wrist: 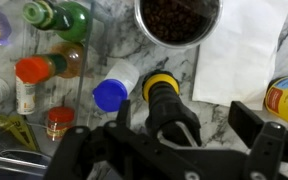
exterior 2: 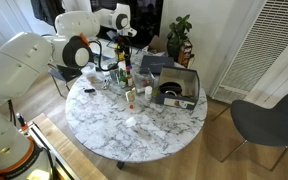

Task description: Move the torch backwards

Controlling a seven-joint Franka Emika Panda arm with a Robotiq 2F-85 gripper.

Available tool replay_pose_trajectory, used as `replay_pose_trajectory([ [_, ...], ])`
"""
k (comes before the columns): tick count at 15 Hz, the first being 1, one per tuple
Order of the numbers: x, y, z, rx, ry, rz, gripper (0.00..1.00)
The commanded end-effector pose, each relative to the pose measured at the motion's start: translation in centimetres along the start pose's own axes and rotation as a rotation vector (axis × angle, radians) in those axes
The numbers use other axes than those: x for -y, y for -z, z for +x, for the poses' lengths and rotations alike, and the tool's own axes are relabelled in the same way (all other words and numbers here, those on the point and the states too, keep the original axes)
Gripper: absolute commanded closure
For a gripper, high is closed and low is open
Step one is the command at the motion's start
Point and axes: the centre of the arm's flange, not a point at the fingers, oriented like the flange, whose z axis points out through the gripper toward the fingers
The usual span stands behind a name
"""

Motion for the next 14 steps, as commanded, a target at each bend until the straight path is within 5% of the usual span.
replay_pose_trajectory([
  [1, -0.9, 2.2, -3.0, 0.103, 0.129, -0.084, 0.0],
  [6, -3.8, 3.8, -10.4, 0.207, 0.358, -0.175, 0.0],
  [14, -5.9, 7.2, -12.7, 0.178, 0.63, -0.2, 0.0],
])
